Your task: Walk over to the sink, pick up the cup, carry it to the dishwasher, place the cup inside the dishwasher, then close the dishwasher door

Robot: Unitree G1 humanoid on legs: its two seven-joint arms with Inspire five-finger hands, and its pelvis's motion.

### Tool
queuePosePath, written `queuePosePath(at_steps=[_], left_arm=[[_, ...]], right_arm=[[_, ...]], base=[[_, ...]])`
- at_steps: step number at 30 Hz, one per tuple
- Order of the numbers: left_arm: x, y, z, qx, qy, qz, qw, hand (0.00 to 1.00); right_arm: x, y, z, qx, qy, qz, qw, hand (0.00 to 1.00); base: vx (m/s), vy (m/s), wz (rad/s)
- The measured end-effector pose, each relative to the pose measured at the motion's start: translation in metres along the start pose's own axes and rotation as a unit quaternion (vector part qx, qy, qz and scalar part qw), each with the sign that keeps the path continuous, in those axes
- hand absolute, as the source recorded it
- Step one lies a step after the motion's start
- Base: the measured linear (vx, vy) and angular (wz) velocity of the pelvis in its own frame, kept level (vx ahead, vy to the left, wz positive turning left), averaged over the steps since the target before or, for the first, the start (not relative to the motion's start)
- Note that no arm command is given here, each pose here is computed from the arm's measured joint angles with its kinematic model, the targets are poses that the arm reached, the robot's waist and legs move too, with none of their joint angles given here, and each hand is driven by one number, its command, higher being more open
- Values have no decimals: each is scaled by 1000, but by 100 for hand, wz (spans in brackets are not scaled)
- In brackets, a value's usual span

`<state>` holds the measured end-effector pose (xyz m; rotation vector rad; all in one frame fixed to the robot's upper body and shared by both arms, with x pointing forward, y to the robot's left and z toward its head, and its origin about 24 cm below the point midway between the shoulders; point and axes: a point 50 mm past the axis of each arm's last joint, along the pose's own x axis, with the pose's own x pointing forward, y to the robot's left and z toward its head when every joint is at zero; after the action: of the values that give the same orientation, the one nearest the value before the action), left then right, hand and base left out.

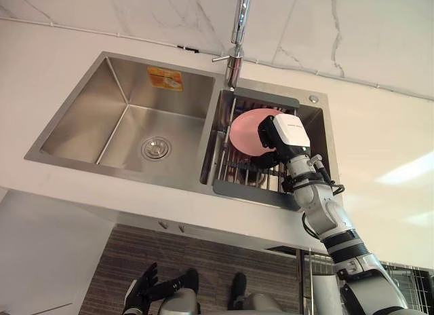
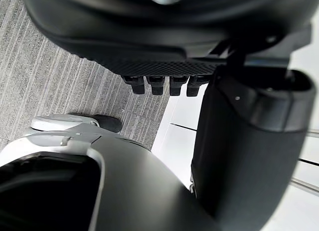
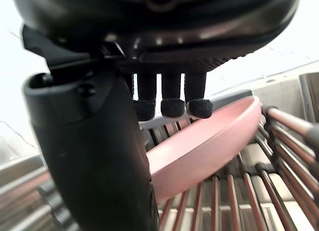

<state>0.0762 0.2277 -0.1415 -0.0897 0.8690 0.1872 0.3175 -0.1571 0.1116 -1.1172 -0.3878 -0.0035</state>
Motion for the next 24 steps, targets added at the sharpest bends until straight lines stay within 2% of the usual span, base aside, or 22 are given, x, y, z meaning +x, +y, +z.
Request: queuePosePath(at_steps=[6,24], left_arm=[[-1,1,-4,-3,6,3,1000,100],[-4,3,-14,-4,26,8,1000,100]], right_arm=[[-10,-6,6,20,-10,-3,1000,100],[-40,8,-2,33,13,29,999,100]], base=[[-19,8,-6],[-11,4,-3]])
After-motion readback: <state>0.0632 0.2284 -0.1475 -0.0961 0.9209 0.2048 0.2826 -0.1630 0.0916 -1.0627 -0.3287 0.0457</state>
